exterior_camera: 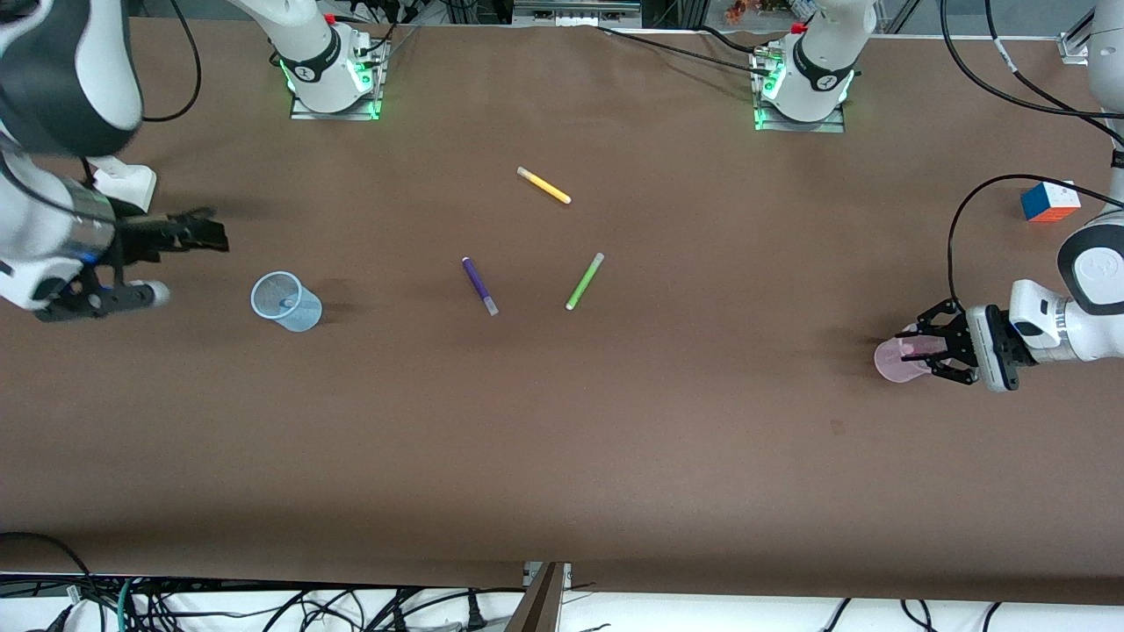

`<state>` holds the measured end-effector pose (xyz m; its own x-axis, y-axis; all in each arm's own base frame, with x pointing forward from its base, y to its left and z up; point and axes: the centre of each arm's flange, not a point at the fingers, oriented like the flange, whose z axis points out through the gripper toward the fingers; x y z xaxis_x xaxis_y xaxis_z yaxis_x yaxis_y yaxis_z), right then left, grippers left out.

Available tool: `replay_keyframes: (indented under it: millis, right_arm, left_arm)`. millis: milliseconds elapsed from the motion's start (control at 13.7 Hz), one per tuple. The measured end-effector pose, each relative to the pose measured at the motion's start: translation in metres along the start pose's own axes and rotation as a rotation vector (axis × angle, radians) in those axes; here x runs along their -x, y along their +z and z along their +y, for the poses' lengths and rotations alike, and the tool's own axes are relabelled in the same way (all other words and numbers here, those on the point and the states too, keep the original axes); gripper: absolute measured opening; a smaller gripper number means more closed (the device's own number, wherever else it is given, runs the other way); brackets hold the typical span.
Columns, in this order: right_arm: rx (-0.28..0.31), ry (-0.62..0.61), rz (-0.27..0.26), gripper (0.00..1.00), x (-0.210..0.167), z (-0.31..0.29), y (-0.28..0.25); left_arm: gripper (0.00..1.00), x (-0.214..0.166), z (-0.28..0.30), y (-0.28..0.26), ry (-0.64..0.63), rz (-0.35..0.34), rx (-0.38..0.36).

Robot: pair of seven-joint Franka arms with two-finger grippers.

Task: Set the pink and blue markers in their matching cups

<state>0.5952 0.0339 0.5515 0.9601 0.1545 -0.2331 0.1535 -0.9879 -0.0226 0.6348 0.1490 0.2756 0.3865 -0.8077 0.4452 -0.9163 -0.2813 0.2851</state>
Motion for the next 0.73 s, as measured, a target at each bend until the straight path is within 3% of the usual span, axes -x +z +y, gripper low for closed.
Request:
replay_keyframes:
  millis: [219,364,510,728]
  right_arm:
    - [0.003,0.043,0.081,1.00,0.053,0.028,-0.050]
    - [0.044,0.078,0.098,1.00,0.078,0.047,-0.066]
    - [0.058,0.084,0.089,1.00,0.088,0.050,-0.067]
    - [0.057,0.092,0.066,1.00,0.085,0.041,-0.059]
  left_arm:
    - [0.81,-0.006,-0.003,-0.011,0.001,0.002,-0.019]
    - [1.00,-0.022,0.000,-0.030,-0.056,0.006,-0.014]
    - [1.00,-0.049,0.013,-0.059,-0.128,-0.029,-0.024]
    - [1.00,-0.111,0.053,-0.099,-0.245,-0.161,-0.065]
